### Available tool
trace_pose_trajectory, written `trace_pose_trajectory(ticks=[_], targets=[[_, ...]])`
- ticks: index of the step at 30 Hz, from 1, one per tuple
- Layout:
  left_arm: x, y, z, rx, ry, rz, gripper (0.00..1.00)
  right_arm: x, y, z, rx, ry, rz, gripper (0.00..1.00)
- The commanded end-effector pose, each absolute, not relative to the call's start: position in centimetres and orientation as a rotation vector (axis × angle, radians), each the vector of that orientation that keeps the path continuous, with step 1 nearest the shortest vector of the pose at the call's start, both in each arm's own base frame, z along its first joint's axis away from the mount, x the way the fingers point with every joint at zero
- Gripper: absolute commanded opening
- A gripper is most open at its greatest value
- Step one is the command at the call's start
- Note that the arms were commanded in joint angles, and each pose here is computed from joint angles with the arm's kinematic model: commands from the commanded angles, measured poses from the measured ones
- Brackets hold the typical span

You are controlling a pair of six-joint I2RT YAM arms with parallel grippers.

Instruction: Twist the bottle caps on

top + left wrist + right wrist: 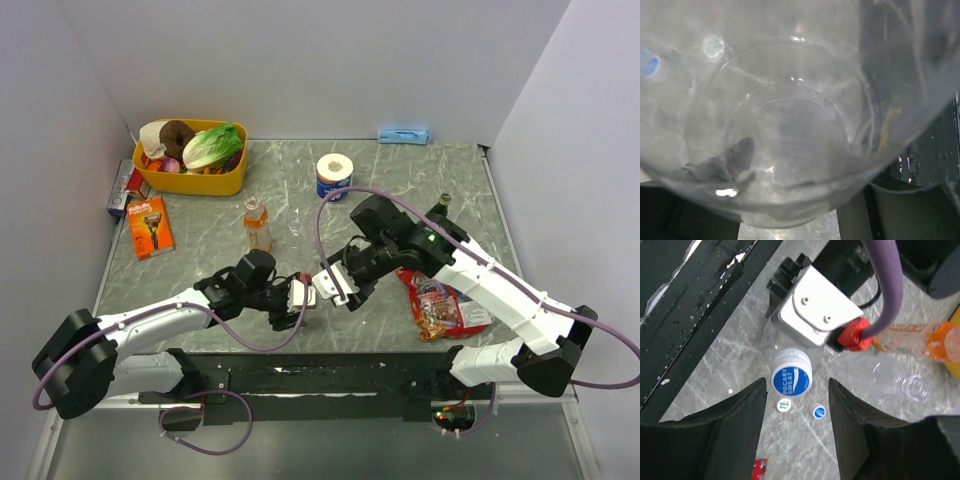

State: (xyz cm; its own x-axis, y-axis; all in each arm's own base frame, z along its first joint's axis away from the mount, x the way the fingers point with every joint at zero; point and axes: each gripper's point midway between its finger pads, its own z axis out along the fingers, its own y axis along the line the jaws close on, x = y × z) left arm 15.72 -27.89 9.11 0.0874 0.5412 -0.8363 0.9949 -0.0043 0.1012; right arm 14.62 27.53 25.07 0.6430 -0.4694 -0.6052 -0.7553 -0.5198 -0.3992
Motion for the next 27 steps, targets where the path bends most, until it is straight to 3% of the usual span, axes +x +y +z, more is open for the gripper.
trace_pose_trajectory(ticks=[1, 4, 9, 12, 17, 22, 27], targets=[[16.3, -29.1, 11.2, 1.642, 1.443, -0.807, 0.01, 13.7, 28.6, 27.1, -2.201, 0.808, 0.588, 0.56], [16.3, -29.2, 11.3, 1.637, 1.441, -0.808, 0.01, 13.4, 28.7, 27.0, -2.207, 0.807, 0.61, 0.45], [17.4, -29.4, 11.8, 1.585, 1.453, -0.766, 0.01, 13.2, 28.9, 26.4, -2.214, 0.967, 0.708, 0.12], [19.5, -29.7, 13.3, 1.44, 1.479, -0.7, 0.01, 14.6, 29.7, 26.3, -2.094, 1.206, 0.759, 0.0], [24.2, -28.0, 17.2, 0.943, 1.606, -0.562, 0.01, 19.2, 29.7, 26.3, -1.667, 1.866, 0.877, 0.0], [27.1, -25.3, 18.9, 0.673, 1.655, -0.311, 0.01, 19.9, 28.5, 24.1, -0.844, 2.647, 1.36, 0.0], [27.4, -25.0, 17.4, 0.703, 1.734, -0.237, 0.01, 19.2, 29.0, 24.0, -0.761, 2.73, 1.523, 0.0]])
